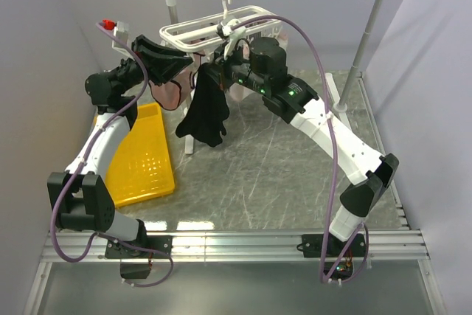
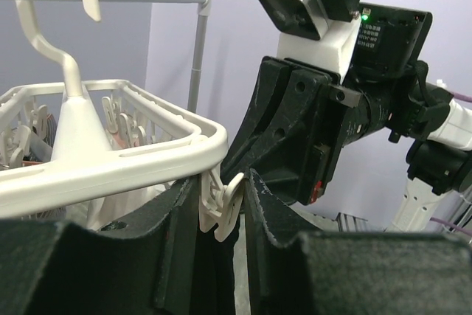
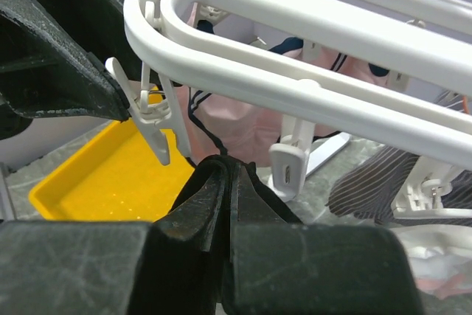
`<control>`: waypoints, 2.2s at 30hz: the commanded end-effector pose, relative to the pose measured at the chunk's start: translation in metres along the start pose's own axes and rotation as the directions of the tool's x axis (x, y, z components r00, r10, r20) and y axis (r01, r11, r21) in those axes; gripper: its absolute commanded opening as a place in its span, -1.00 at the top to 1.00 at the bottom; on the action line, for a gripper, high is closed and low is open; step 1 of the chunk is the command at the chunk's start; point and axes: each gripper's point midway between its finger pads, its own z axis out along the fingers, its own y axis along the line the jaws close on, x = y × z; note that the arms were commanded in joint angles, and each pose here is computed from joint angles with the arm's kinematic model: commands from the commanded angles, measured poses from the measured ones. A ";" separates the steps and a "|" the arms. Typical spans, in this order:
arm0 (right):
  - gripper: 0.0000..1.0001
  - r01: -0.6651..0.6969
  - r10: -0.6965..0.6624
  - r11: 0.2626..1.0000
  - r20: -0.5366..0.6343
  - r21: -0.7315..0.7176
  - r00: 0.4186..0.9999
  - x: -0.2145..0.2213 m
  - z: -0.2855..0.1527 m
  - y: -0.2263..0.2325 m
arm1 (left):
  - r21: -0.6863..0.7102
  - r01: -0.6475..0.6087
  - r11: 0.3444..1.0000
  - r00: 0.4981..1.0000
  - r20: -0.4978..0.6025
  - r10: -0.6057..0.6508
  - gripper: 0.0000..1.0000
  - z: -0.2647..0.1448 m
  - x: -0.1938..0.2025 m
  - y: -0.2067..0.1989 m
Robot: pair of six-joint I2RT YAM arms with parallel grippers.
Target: Clip the underwear to the hanger
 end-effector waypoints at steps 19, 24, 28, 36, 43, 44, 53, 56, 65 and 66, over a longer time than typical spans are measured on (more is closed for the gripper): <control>1.00 -0.071 0.071 0.997 0.048 0.007 0.996 -0.016 0.002 0.018 | -0.068 -0.010 0.998 0.995 0.094 0.017 0.99 0.000 -0.013 0.001; 1.00 -0.057 0.054 0.996 0.054 0.066 0.997 -0.017 0.002 0.009 | -0.072 -0.007 0.997 0.995 0.095 0.013 0.99 0.000 -0.013 0.002; 1.00 -0.046 0.041 0.994 0.055 0.100 0.998 -0.017 0.003 0.006 | -0.073 -0.008 0.997 0.995 0.094 0.015 0.99 0.001 -0.013 0.002; 1.00 -0.055 0.048 0.994 0.066 0.096 0.997 -0.022 0.004 0.014 | -0.086 -0.020 0.996 0.995 0.100 0.029 0.99 0.002 -0.015 0.003; 1.00 -0.057 0.048 0.988 0.071 0.141 0.996 -0.022 0.007 0.010 | -0.091 -0.019 0.996 0.995 0.099 0.028 0.99 0.003 -0.013 0.004; 1.00 -0.058 0.048 0.985 0.070 0.161 0.996 -0.022 0.007 0.008 | -0.091 -0.022 0.996 0.995 0.098 0.031 0.99 0.003 -0.013 0.004; 1.00 -0.042 0.027 0.968 0.065 0.247 0.998 -0.018 0.006 -0.003 | -0.101 -0.019 0.995 0.995 0.093 0.028 0.99 0.002 -0.010 0.007; 1.00 -0.055 0.037 0.967 0.076 0.250 0.996 -0.020 0.006 -0.003 | -0.102 -0.029 0.994 0.995 0.097 0.039 0.99 0.002 -0.012 0.005; 1.00 -0.078 0.063 0.967 0.067 0.242 0.996 -0.016 0.007 0.007 | -0.139 -0.037 0.990 0.993 0.109 0.052 0.99 0.003 -0.013 0.013; 1.00 -0.080 0.067 0.967 0.063 0.242 0.996 -0.014 0.008 0.007 | -0.144 -0.036 0.989 0.993 0.110 0.052 0.99 0.003 -0.013 0.014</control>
